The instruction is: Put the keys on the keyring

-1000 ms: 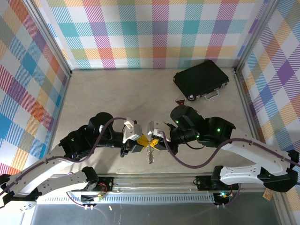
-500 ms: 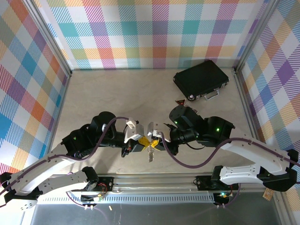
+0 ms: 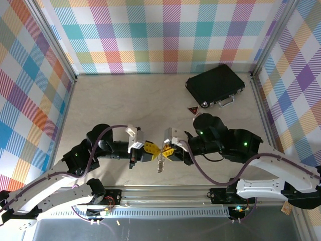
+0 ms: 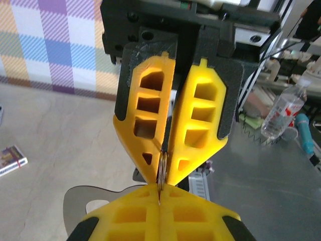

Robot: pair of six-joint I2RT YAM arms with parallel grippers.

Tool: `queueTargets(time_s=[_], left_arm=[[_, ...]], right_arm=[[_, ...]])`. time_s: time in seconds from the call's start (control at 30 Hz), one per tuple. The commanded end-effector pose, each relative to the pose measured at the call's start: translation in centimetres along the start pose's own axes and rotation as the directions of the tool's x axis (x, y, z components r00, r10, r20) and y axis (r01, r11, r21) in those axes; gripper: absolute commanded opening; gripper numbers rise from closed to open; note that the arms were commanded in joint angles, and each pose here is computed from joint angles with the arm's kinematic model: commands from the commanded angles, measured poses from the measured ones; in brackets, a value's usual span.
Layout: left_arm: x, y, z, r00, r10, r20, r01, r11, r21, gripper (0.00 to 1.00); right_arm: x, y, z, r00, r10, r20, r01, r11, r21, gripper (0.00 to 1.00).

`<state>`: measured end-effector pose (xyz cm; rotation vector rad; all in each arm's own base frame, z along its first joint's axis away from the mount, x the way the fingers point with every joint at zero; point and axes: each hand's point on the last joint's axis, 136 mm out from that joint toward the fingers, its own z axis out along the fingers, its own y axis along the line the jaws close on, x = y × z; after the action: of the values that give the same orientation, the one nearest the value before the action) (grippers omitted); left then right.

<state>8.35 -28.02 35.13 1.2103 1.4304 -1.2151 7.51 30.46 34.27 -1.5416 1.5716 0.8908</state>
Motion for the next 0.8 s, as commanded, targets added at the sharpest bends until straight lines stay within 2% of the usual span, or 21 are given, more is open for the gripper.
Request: queueTargets(time_s=[0.0, 0.13, 0.43, 0.47, 0.73, 0.77], left_arm=[[-2.8, -1.4, -0.7, 0.99, 0.048, 0.13, -0.055, 0.997, 0.049, 0.0], [-3.0, -1.5, -0.6, 0.986, 0.052, 0.161, -0.062, 0.996, 0.059, 0.0], [-2.8, -1.7, -0.3, 0.983, 0.033, 0.183, -0.05, 0.995, 0.085, 0.0], [-2.8, -1.6, -0.3, 0.983, 0.031, 0.183, -0.048, 0.995, 0.085, 0.0], [-2.7, -1.4, -0.2, 0.985, 0.03, 0.172, -0.043, 0.997, 0.071, 0.0], [-2.6, -1.1, -0.3, 0.986, 0.032, 0.164, -0.042, 0.998, 0.054, 0.0]], right_arm=[[-1.1, 0.3, -0.5, 0.997, 0.012, 0.078, -0.012, 1.0, -0.001, 0.15], [-1.8, 0.6, -0.8, 0.992, 0.018, 0.125, -0.016, 1.0, -0.014, 0.17], [-2.3, 0.7, -0.9, 0.987, 0.023, 0.156, -0.02, 1.0, -0.018, 0.25], [-2.2, 0.7, -0.9, 0.987, 0.024, 0.157, -0.021, 1.0, -0.019, 0.24], [-1.8, 0.3, -0.9, 0.99, 0.014, 0.137, -0.015, 1.0, 0.008, 0.0], [-1.7, 0.3, -1.0, 0.992, 0.009, 0.127, -0.011, 1.0, 0.013, 0.0]])
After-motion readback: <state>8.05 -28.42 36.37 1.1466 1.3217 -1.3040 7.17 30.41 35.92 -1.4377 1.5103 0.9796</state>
